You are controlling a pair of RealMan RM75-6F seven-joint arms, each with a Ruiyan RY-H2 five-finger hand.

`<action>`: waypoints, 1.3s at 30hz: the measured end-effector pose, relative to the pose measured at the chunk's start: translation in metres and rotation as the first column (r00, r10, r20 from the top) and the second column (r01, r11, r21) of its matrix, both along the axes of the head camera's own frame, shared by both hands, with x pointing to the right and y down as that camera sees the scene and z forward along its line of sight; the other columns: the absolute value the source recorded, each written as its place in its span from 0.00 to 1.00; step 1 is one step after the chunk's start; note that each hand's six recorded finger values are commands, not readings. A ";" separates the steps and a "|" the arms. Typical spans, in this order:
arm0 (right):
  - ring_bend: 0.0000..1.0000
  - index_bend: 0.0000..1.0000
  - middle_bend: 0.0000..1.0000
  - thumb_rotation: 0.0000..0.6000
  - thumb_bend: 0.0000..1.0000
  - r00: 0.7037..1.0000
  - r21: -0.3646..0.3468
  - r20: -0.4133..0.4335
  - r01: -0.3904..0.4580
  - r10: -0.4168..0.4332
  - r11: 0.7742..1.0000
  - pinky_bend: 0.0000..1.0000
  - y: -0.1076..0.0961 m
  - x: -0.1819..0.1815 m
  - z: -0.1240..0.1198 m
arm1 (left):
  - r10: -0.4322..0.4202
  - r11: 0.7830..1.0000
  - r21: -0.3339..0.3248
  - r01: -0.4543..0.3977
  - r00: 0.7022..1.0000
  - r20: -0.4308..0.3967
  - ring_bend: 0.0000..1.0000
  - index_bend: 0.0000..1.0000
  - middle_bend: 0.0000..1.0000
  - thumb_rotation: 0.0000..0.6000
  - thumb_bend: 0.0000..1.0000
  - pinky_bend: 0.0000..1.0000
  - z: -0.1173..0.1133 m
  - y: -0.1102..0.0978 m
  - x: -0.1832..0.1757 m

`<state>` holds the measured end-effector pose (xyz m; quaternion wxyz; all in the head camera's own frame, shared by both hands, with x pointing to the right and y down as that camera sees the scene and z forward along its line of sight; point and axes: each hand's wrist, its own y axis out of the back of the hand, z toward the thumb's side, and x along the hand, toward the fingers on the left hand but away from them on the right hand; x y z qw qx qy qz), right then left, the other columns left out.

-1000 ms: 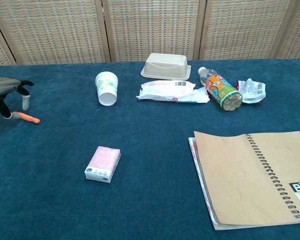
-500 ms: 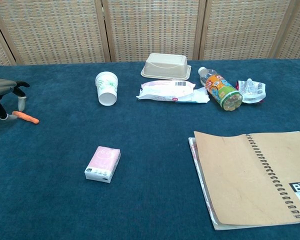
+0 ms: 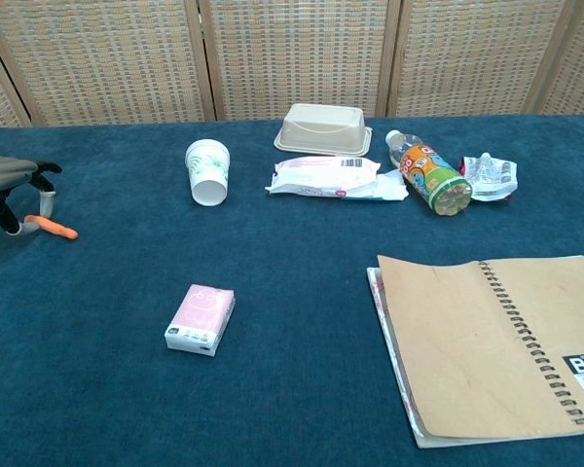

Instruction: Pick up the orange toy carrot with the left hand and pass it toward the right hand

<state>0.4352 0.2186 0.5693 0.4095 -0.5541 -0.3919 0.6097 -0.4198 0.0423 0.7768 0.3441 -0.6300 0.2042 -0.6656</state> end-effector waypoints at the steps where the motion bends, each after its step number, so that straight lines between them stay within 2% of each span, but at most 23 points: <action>1: 0.00 0.00 0.00 1.00 0.00 1.000 0.000 0.001 0.000 0.000 1.000 0.00 0.000 0.000 0.000 | 0.001 1.000 -0.001 -0.001 1.000 0.002 0.00 0.52 0.00 1.00 0.40 0.00 0.000 0.000 0.000; 20: 0.00 0.00 0.00 1.00 0.00 1.000 -0.003 0.005 0.001 -0.001 1.000 0.00 0.000 0.000 0.000 | 0.005 1.000 -0.006 -0.005 1.000 0.016 0.00 0.57 0.00 1.00 0.40 0.00 0.004 0.001 0.003; 30: 0.00 0.00 0.00 1.00 0.00 1.000 -0.001 0.010 0.004 -0.004 1.000 0.00 0.001 -0.001 -0.001 | 0.012 1.000 -0.006 -0.011 1.000 0.026 0.00 0.59 0.00 1.00 0.48 0.00 0.004 0.002 0.004; 39: 0.00 0.00 0.00 1.00 0.00 1.000 -0.002 0.013 0.007 -0.007 1.000 0.00 0.001 -0.002 -0.002 | 0.000 1.000 0.008 0.000 1.000 0.017 0.00 0.60 0.00 1.00 0.48 0.00 -0.002 -0.001 0.000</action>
